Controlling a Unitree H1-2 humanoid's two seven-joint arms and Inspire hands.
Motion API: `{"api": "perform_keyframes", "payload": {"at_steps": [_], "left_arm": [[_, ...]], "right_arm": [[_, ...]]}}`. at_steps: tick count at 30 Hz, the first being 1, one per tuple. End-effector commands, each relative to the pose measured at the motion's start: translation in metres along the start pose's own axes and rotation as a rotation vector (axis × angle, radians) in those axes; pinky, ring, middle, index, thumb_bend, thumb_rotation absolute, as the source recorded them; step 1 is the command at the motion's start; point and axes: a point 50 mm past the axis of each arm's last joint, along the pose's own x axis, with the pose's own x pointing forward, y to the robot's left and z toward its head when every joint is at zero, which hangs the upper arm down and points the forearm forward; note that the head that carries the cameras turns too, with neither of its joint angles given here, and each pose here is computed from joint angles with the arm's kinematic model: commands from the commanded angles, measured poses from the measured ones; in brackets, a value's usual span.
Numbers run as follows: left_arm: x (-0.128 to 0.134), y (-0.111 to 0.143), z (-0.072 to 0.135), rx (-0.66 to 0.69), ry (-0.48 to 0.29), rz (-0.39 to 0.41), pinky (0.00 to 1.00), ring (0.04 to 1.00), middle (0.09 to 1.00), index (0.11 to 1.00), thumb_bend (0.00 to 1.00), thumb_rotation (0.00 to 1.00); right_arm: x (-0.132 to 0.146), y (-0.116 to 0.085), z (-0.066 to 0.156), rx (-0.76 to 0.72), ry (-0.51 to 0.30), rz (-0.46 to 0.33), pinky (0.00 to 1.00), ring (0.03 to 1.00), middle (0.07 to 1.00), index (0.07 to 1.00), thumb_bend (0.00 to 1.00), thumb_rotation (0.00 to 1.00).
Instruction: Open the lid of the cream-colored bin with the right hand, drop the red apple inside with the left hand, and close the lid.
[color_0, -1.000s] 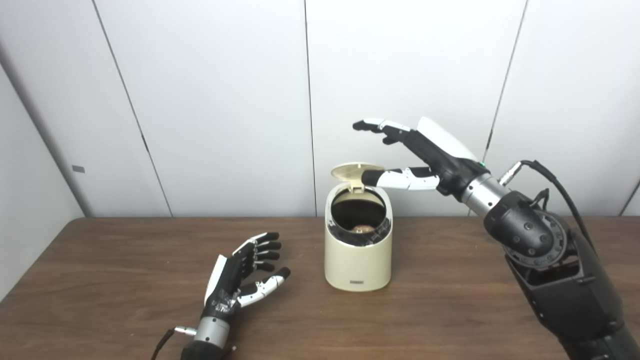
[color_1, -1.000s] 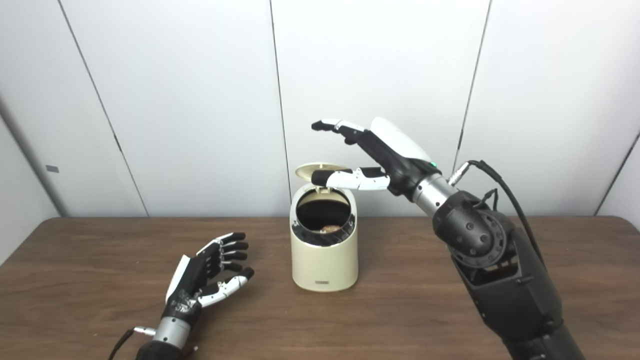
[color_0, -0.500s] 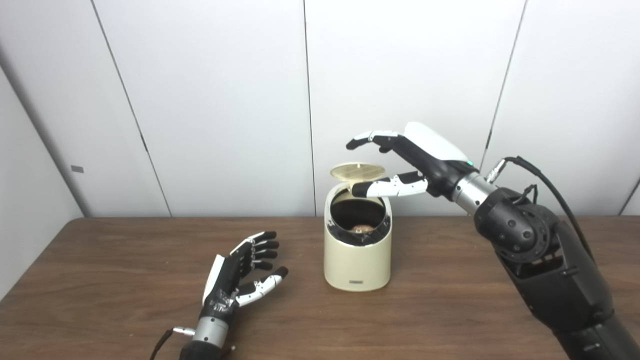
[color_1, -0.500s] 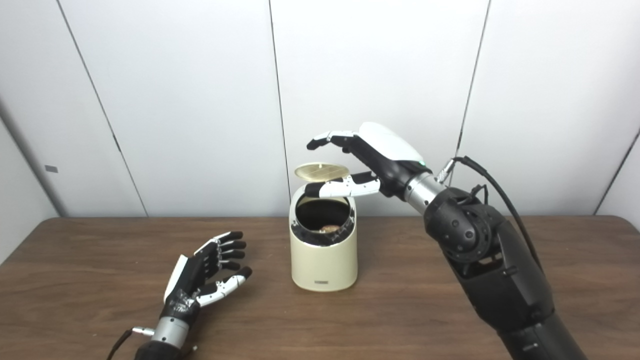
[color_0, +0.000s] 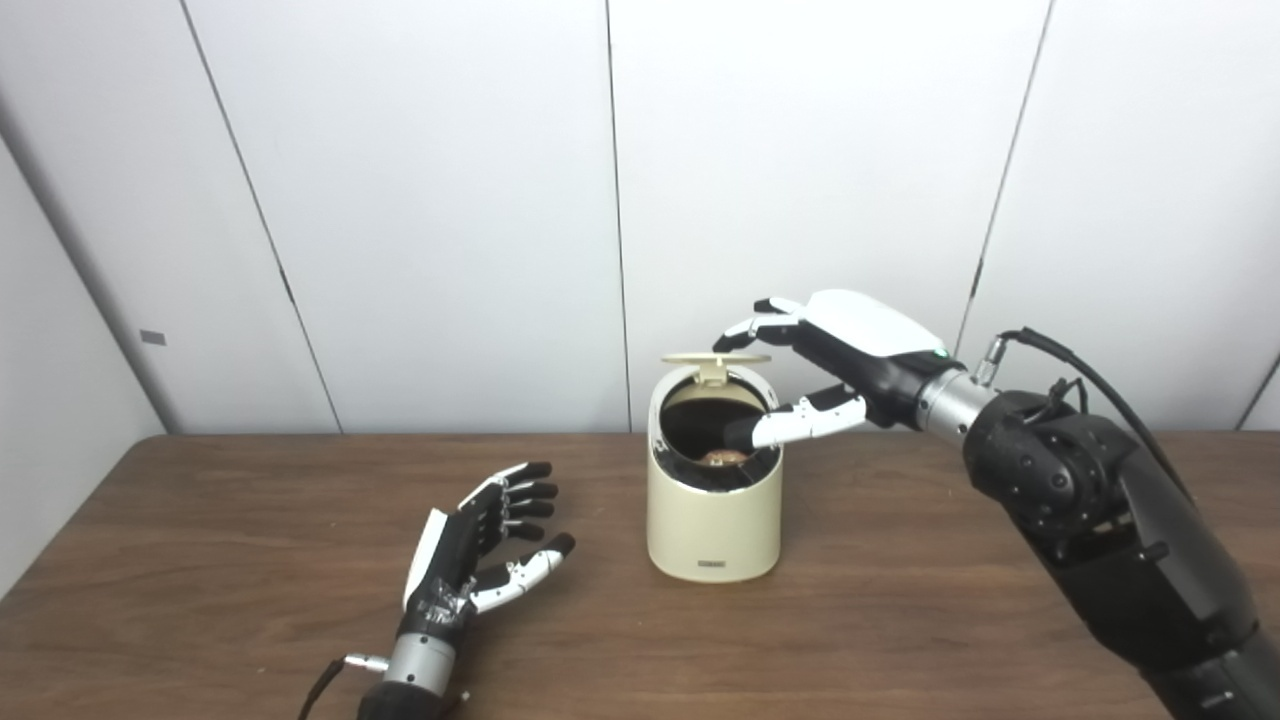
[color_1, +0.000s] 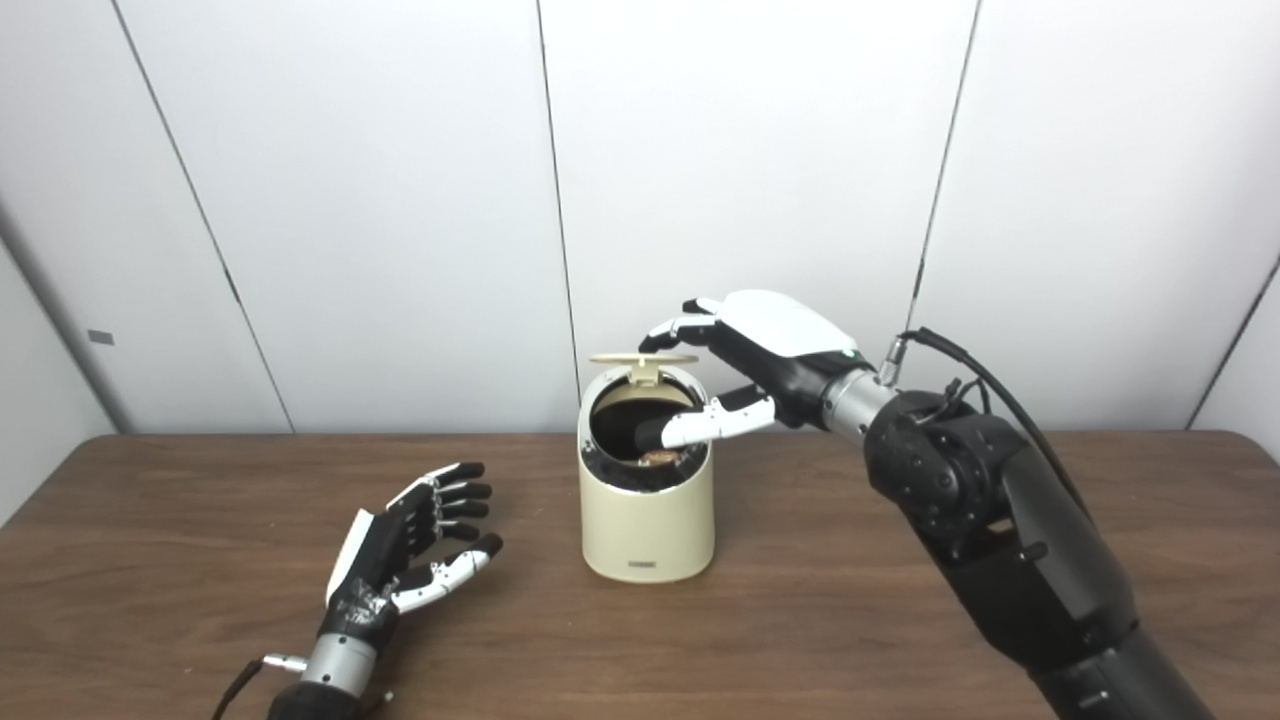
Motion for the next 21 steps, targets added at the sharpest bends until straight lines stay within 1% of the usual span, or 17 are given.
{"api": "perform_keyframes", "payload": {"at_steps": [1, 4, 7, 10, 14, 16, 19, 21], "left_arm": [[-0.022, -0.010, -0.021, -0.023, 0.066, 0.001, 0.63, 0.710, 0.740, 0.796, 0.56, 0.06], [-0.024, -0.011, -0.021, -0.032, 0.072, 0.002, 0.65, 0.719, 0.742, 0.798, 0.56, 0.05], [-0.024, -0.011, -0.021, -0.032, 0.071, 0.002, 0.67, 0.723, 0.736, 0.799, 0.56, 0.06], [-0.024, -0.011, -0.020, -0.034, 0.073, 0.005, 0.68, 0.729, 0.736, 0.800, 0.55, 0.06], [-0.023, -0.012, -0.018, -0.035, 0.070, 0.009, 0.66, 0.724, 0.738, 0.800, 0.55, 0.05], [-0.023, -0.012, -0.018, -0.038, 0.070, 0.010, 0.66, 0.722, 0.740, 0.797, 0.56, 0.06], [-0.023, -0.012, -0.018, -0.038, 0.068, 0.010, 0.65, 0.719, 0.741, 0.796, 0.56, 0.06], [-0.024, -0.012, -0.016, -0.040, 0.067, 0.010, 0.65, 0.719, 0.740, 0.796, 0.56, 0.06]], "right_arm": [[-0.001, -0.020, 0.006, -0.066, -0.030, -0.045, 0.95, 0.951, 0.815, 0.797, 0.76, 0.84], [-0.004, -0.019, 0.005, -0.075, -0.027, -0.040, 0.96, 0.940, 0.800, 0.791, 0.73, 0.82], [-0.006, -0.017, 0.002, -0.080, -0.033, -0.039, 0.97, 0.930, 0.791, 0.787, 0.73, 0.81], [-0.008, -0.016, 0.000, -0.082, -0.039, -0.031, 0.95, 0.929, 0.787, 0.783, 0.72, 0.81], [-0.013, -0.013, 0.001, -0.109, -0.068, -0.021, 0.93, 0.928, 0.783, 0.781, 0.70, 0.80], [-0.015, -0.010, 0.002, -0.106, -0.077, -0.020, 0.95, 0.936, 0.782, 0.780, 0.71, 0.77], [-0.018, -0.006, 0.005, -0.120, -0.097, -0.024, 0.95, 0.933, 0.777, 0.775, 0.71, 0.74], [-0.019, -0.005, 0.006, -0.133, -0.100, -0.022, 0.96, 0.935, 0.777, 0.779, 0.71, 0.75]]}}
